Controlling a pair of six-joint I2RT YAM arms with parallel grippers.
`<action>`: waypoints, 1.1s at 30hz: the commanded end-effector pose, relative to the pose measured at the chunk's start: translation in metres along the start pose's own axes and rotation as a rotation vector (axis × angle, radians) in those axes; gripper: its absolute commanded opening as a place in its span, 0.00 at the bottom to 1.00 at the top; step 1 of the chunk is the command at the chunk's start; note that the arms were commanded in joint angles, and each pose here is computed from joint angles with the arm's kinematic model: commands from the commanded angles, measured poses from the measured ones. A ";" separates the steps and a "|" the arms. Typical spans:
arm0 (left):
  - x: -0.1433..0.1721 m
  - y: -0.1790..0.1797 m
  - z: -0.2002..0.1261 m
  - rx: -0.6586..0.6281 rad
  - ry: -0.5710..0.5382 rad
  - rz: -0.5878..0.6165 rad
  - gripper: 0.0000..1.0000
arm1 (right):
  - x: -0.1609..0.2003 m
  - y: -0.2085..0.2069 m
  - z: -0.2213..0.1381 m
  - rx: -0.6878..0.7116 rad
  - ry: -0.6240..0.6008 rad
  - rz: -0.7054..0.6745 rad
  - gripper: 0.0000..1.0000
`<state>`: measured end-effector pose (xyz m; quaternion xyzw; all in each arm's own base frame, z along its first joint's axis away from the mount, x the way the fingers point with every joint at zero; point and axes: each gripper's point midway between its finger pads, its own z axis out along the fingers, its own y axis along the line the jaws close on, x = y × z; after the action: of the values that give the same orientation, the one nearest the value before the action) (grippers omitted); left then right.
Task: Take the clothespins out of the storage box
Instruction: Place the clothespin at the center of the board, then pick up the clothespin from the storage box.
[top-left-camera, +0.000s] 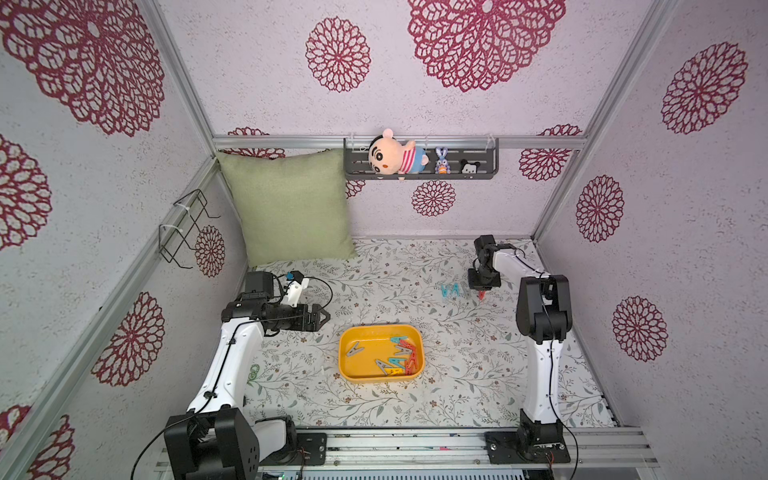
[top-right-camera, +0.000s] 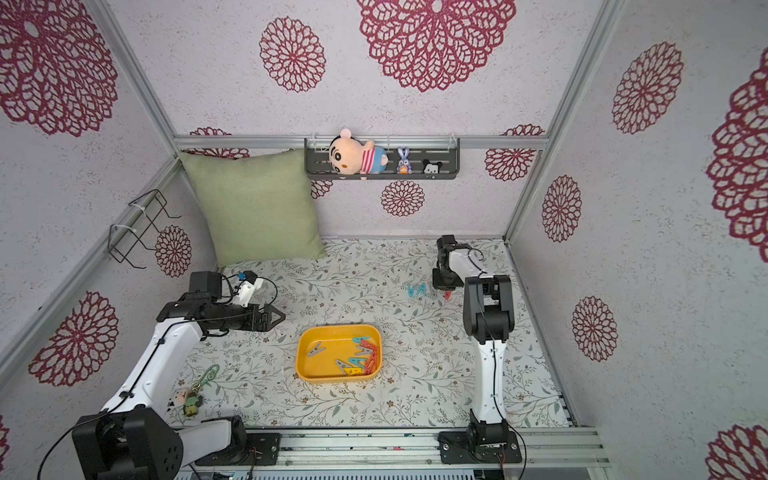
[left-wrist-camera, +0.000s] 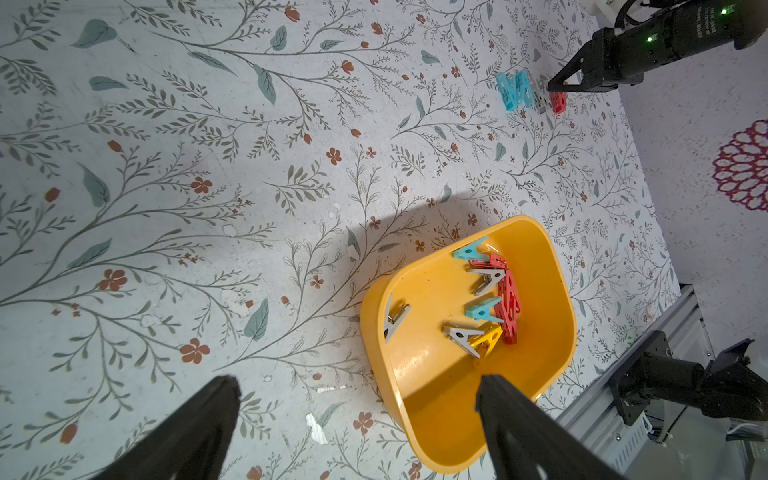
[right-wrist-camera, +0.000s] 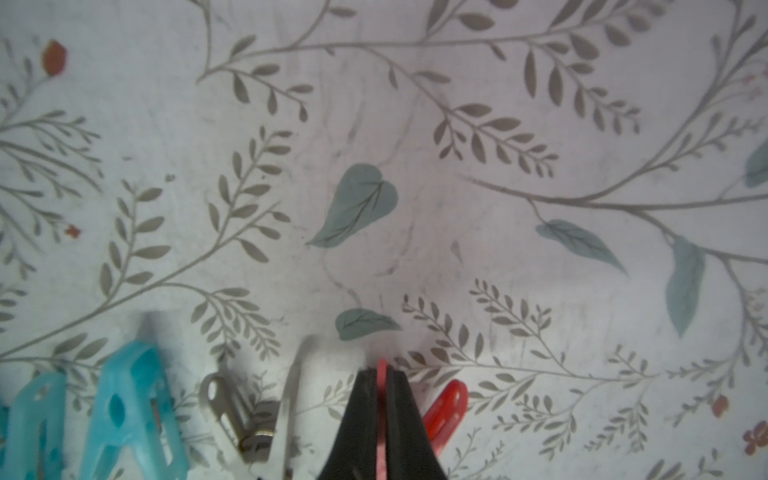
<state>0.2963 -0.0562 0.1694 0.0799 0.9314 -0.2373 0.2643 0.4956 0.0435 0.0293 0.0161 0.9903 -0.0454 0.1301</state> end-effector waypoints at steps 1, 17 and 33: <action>-0.006 0.002 -0.004 -0.004 -0.023 0.005 0.97 | 0.001 0.004 -0.007 0.003 0.005 -0.025 0.09; -0.005 0.002 -0.004 -0.005 -0.021 0.002 0.98 | -0.026 0.005 -0.058 0.013 -0.105 -0.010 0.24; -0.006 0.003 -0.005 -0.009 -0.027 0.004 0.97 | -0.034 0.019 -0.188 -0.074 -0.312 0.054 0.32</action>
<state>0.2965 -0.0554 0.1694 0.0788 0.9315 -0.2368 0.2648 0.4961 0.0693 0.1759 0.0216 0.9672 -0.0182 0.2526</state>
